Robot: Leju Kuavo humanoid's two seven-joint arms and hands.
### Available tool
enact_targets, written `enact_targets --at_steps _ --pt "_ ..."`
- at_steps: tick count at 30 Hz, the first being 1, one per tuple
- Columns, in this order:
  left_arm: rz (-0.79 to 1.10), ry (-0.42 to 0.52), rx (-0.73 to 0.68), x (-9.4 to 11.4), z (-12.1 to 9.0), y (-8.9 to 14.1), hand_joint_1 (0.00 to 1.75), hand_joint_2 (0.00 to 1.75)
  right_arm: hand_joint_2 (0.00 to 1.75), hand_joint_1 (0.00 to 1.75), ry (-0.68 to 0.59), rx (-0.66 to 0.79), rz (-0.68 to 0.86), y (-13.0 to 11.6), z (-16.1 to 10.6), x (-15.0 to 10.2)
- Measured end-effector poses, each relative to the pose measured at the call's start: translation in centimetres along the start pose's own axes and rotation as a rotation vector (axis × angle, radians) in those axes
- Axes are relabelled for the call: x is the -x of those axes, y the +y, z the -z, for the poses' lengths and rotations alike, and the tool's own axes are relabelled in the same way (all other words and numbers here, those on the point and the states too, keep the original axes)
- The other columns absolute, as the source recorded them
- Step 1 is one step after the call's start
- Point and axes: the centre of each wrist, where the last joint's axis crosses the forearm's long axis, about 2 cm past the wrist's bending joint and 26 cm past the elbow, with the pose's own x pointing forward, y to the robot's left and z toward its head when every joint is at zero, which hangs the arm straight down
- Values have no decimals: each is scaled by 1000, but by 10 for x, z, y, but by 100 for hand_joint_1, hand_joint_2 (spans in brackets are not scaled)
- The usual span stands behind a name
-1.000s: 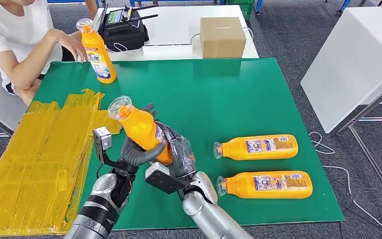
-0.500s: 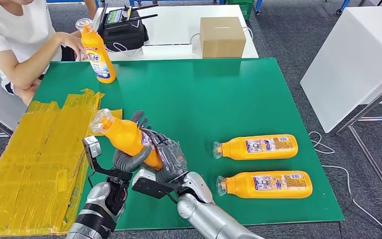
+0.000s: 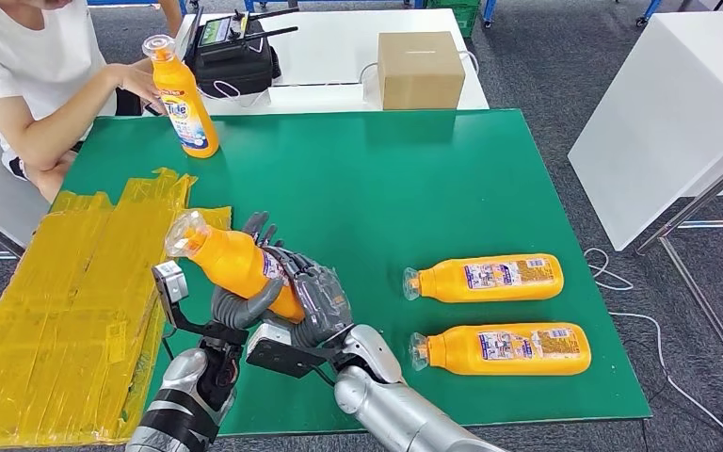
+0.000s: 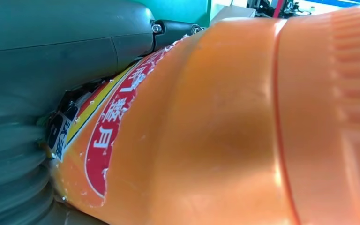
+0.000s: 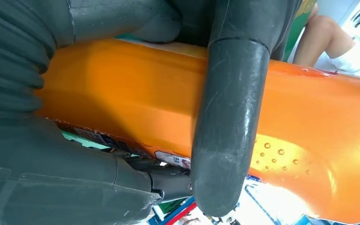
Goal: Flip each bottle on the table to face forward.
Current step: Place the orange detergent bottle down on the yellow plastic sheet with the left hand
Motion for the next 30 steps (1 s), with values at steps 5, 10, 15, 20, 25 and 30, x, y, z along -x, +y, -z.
enact_targets --at_steps 5,10,15,20,25,30 --pt "-17 -22 -35 -2 -3 1 175 175 175 175 0 -3 0 1 0 -1" --pt "-12 -38 -62 -6 -3 1 175 175 175 175 -1 5 8 3 0 -2" --pt "24 -65 -91 -10 -2 -1 175 175 175 175 -36 37 16 2 0 -2" --pt "44 -105 -97 -18 0 -5 175 175 175 175 -105 59 -21 -8 5 -7" --pt "48 -131 -95 -24 4 -10 175 175 175 175 -114 92 -7 -16 6 -10" --pt "49 -141 -95 -26 7 -14 175 175 175 161 -112 137 22 -20 6 -12"
